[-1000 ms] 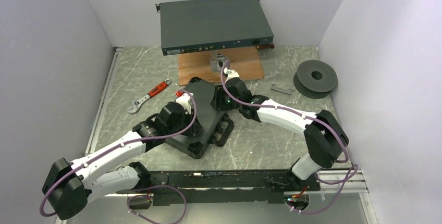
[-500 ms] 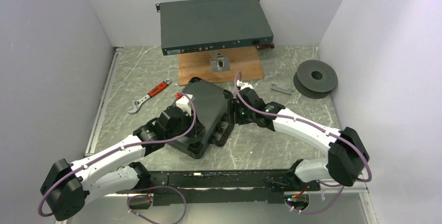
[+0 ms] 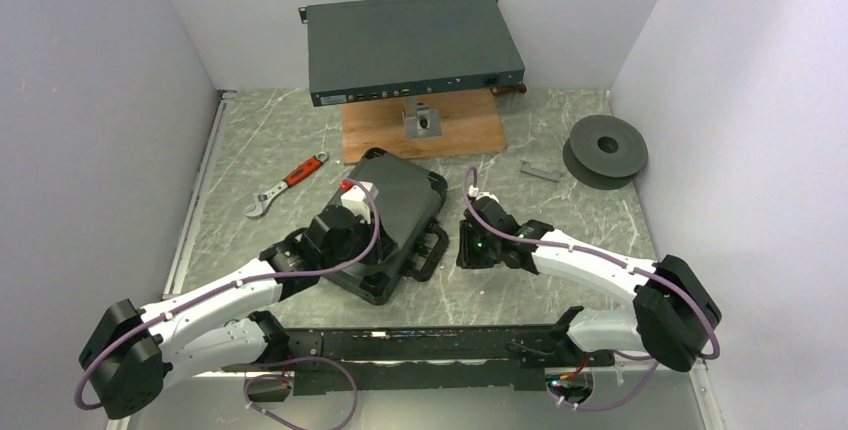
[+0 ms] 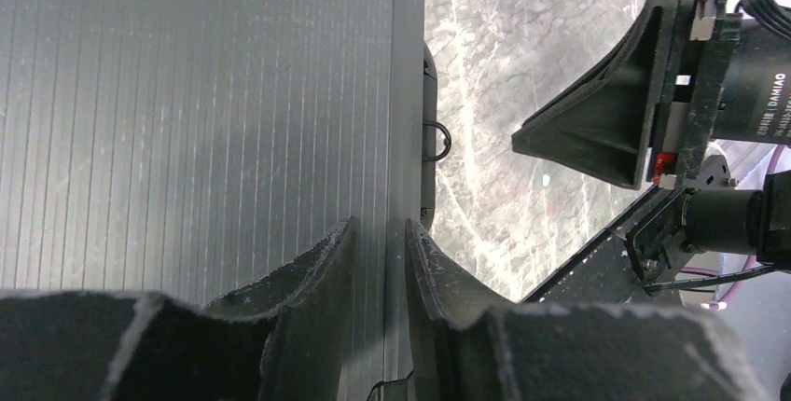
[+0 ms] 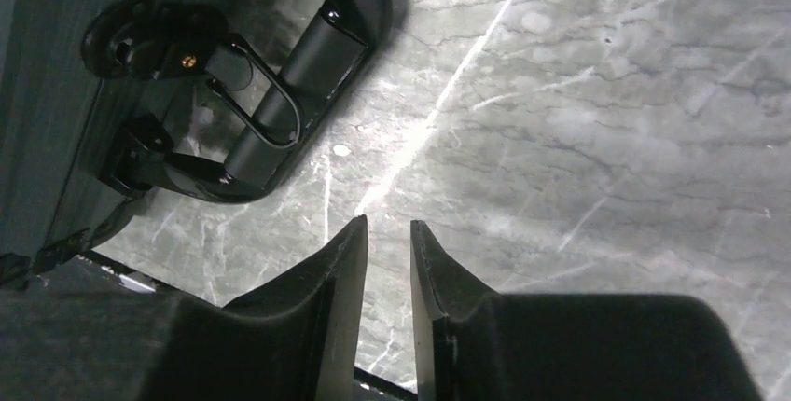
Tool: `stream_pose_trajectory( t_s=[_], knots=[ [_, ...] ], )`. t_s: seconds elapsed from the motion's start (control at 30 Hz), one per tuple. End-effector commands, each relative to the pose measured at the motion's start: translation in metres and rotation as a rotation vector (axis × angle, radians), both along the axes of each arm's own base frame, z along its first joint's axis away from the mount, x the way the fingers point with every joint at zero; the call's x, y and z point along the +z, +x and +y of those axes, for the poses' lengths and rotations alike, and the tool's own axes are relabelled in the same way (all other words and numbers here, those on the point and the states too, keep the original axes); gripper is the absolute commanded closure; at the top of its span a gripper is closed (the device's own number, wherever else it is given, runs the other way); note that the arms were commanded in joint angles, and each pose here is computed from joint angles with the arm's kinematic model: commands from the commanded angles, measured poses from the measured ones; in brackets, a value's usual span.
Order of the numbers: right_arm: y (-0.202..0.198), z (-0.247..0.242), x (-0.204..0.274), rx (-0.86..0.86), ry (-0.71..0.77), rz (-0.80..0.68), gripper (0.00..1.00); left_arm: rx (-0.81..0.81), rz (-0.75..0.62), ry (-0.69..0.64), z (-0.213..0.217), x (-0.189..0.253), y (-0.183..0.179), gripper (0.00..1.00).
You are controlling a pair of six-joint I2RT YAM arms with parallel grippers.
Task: Pack up texas hold em set
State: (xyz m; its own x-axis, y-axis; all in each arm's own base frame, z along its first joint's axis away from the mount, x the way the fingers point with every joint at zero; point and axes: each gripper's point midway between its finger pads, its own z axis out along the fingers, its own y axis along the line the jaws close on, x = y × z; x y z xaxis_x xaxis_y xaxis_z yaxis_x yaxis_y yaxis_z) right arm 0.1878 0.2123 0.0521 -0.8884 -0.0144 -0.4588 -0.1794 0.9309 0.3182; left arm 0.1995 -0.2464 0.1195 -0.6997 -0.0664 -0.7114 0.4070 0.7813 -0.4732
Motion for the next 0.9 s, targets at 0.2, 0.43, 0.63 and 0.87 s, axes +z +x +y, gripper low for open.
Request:
stream_pose_trajectory(
  t_s=[0.2,0.43,0.63,0.87],
  knots=[
    [0.013,0.033,-0.003,0.023,0.107,0.007,0.88,-0.025,0.213,0.212,0.034,-0.070,-0.043,0.67],
    [0.018,0.040,-0.009,0.031,0.106,0.013,0.92,-0.020,0.222,0.214,0.035,-0.072,-0.045,0.67],
    [0.023,0.047,-0.013,0.031,0.119,0.020,0.93,0.002,0.213,0.228,0.039,-0.075,-0.043,0.68],
    [0.027,0.055,-0.014,0.031,0.133,0.022,0.93,0.010,0.216,0.229,0.041,-0.076,-0.044,0.68]
  ],
)
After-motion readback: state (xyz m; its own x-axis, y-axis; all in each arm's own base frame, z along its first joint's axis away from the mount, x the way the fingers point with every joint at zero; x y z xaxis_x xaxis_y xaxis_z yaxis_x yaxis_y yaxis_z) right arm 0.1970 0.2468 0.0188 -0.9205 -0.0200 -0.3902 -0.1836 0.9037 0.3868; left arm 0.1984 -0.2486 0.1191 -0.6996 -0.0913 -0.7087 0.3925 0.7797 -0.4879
